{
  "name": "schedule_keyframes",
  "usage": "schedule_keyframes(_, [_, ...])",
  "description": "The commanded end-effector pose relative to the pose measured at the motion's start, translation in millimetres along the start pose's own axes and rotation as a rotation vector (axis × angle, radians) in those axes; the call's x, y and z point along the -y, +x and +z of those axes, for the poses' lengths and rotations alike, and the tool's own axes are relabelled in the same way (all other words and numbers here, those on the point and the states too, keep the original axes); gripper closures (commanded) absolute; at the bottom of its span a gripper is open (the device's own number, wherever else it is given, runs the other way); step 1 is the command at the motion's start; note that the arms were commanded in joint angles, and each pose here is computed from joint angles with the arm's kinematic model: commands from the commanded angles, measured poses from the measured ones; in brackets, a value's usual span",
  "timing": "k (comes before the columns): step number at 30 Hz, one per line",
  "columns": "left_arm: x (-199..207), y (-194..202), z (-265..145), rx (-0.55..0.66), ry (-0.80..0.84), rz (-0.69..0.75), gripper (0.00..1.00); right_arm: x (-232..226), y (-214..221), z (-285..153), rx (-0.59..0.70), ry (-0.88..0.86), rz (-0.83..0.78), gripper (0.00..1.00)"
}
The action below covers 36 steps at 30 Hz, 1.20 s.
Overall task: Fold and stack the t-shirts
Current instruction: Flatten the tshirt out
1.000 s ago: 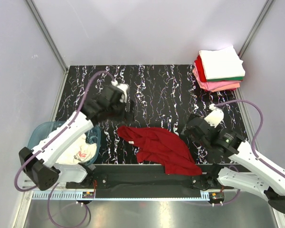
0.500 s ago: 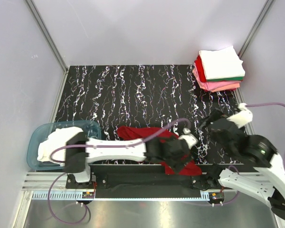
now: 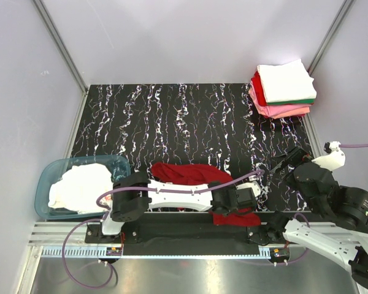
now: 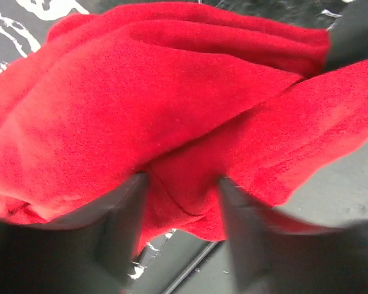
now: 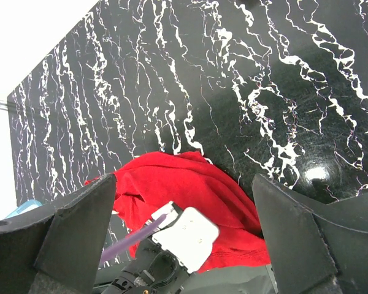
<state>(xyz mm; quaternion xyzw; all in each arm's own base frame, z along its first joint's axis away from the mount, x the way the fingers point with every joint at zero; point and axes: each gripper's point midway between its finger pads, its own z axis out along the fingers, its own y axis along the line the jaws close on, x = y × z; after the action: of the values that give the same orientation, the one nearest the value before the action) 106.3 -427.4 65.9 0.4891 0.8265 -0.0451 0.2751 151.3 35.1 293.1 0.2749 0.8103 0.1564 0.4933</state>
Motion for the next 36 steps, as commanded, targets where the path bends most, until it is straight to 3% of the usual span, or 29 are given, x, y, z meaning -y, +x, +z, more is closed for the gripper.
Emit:
schedule_keyframes(1, [-12.1, -28.8, -3.3, 0.087, -0.074, 0.034, 0.68, 2.8, 3.6, 3.2, -0.007, 0.026, -0.02, 0.0])
schedule_keyframes(3, [-12.5, -32.7, -5.2, 0.098, -0.071, 0.05, 0.94, 3.0, 3.9, 3.4, -0.008, 0.028, -0.024, 0.0])
schedule_keyframes(4, [-14.1, -33.1, -8.0, 0.093, -0.073, 0.064, 1.0, 3.1, 3.2, 3.4, -0.006, 0.031, -0.024, 0.0])
schedule_keyframes(8, [-45.4, -58.7, -50.3, 0.136, -0.104, 0.006, 1.0, 3.0, -3.4, 0.8, 0.01, 0.037, -0.025, 0.0])
schedule_keyframes(11, [-132.9, -83.9, -118.3, 0.223, -0.187, -0.276, 1.0, -1.7, -9.4, -0.8, 0.02, 0.037, -0.03, 0.0])
schedule_keyframes(12, [-186.9, -79.6, -127.1, 0.219, -0.217, -0.43, 1.0, -3.4, -8.7, -0.3, 0.015, 0.038, -0.036, 0.0])
schedule_keyframes(13, [-215.6, -72.4, -151.9, 0.255, -0.197, -0.538, 1.0, -6.2, -6.7, 2.1, 0.007, 0.048, -0.051, 0.0])
schedule_keyframes(16, [-297.6, -36.2, -160.4, 0.247, -0.215, -0.758, 0.98, -11.6, 6.7, 11.4, -0.031, 0.064, -0.088, 0.0])
schedule_keyframes(17, [-310.3, -24.4, -155.8, 0.215, -0.219, -0.782, 0.93, -16.5, 10.7, 14.3, -0.041, 0.054, -0.087, 0.0])
schedule_keyframes(18, [-329.9, -6.8, -148.7, 0.173, -0.222, -0.837, 0.66, -19.5, 18.4, 16.5, -0.07, 0.047, -0.097, 0.0])
schedule_keyframes(19, [-331.6, 12.8, -130.9, 0.086, -0.217, -0.841, 0.49, -20.4, 27.0, 22.5, -0.09, 0.059, -0.119, 0.0])
schedule_keyframes(21, [-335.8, 32.0, -113.5, 0.03, -0.173, -0.87, 0.13, -28.9, 39.3, 28.1, -0.13, 0.044, -0.128, 0.0])
schedule_keyframes(23, [-330.6, 52.1, -100.8, -0.006, -0.167, -0.873, 0.05, -34.6, 50.6, 34.7, -0.155, 0.027, -0.129, 0.0])
schedule_keyframes(25, [-336.1, 54.2, -103.9, 0.034, -0.171, -0.88, 0.01, -38.5, 68.9, 39.3, -0.213, -0.001, -0.146, 0.0])
schedule_keyframes(29, [-343.2, 56.9, -103.7, 0.059, -0.163, -0.891, 0.01, -68.8, 118.3, 53.1, -0.366, -0.119, -0.145, 0.04])
schedule_keyframes(30, [-345.7, 55.3, -102.4, 0.067, -0.166, -0.888, 0.02, -74.4, 145.8, 56.4, -0.474, -0.13, -0.17, 0.05])
schedule_keyframes(33, [-351.3, 54.1, -95.1, 0.09, -0.179, -0.899, 0.02, -78.2, 193.2, 66.8, -0.611, -0.132, -0.193, 0.09])
schedule_keyframes(36, [-382.1, 36.1, -89.1, 0.179, -0.206, -0.943, 0.04, -76.9, 220.7, 78.4, -0.645, -0.098, -0.243, 0.08])
